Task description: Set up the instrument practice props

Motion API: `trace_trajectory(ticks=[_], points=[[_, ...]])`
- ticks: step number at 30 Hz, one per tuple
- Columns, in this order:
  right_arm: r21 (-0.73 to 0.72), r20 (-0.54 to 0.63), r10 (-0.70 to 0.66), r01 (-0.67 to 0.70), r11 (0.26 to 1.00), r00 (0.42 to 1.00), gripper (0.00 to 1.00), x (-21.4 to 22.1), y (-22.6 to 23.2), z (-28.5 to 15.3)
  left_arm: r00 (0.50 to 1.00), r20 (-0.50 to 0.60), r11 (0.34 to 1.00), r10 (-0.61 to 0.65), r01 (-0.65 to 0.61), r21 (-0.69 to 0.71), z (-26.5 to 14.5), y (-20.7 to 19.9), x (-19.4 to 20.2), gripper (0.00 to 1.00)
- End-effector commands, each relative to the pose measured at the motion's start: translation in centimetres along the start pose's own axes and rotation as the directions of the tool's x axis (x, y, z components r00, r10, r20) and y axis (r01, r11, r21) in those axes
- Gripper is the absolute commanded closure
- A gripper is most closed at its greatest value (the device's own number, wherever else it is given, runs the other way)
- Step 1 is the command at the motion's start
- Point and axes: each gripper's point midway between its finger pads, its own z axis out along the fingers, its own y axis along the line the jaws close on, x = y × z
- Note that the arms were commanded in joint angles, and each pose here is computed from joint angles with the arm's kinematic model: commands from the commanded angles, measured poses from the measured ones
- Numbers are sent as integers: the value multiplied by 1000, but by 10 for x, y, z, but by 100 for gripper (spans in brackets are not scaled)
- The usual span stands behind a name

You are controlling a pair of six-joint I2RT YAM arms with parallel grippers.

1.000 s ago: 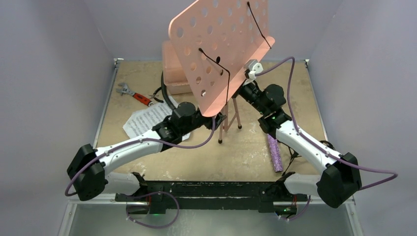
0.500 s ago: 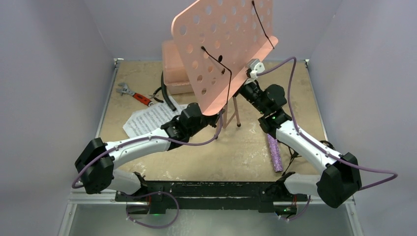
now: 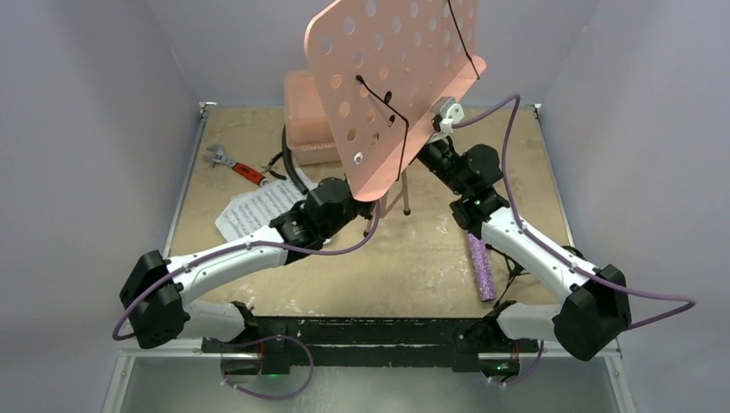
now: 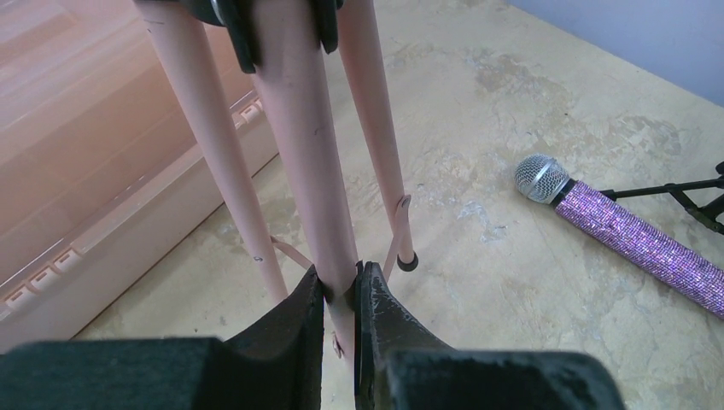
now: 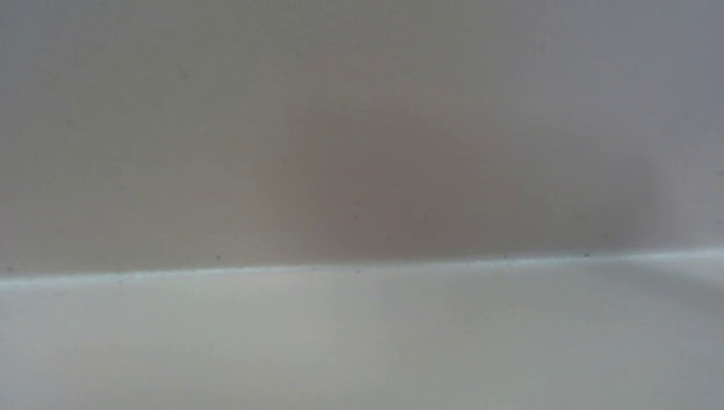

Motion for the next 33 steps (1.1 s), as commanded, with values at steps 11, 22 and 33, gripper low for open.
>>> trace_trajectory(ticks=[11,22,33], points=[[-55,533,-151,213,976,832,100,-207,34,-7,964,-254,996,79,-88,-26,-20,12,72,100],[-81,551,-167,252,964,818,100,-213,44,-16,929,-367,998,52,-56,-2,-21,13,104,100],[-79,570,-185,278,957,800,100,-221,50,-27,870,-477,992,123,-128,24,-31,20,129,100]])
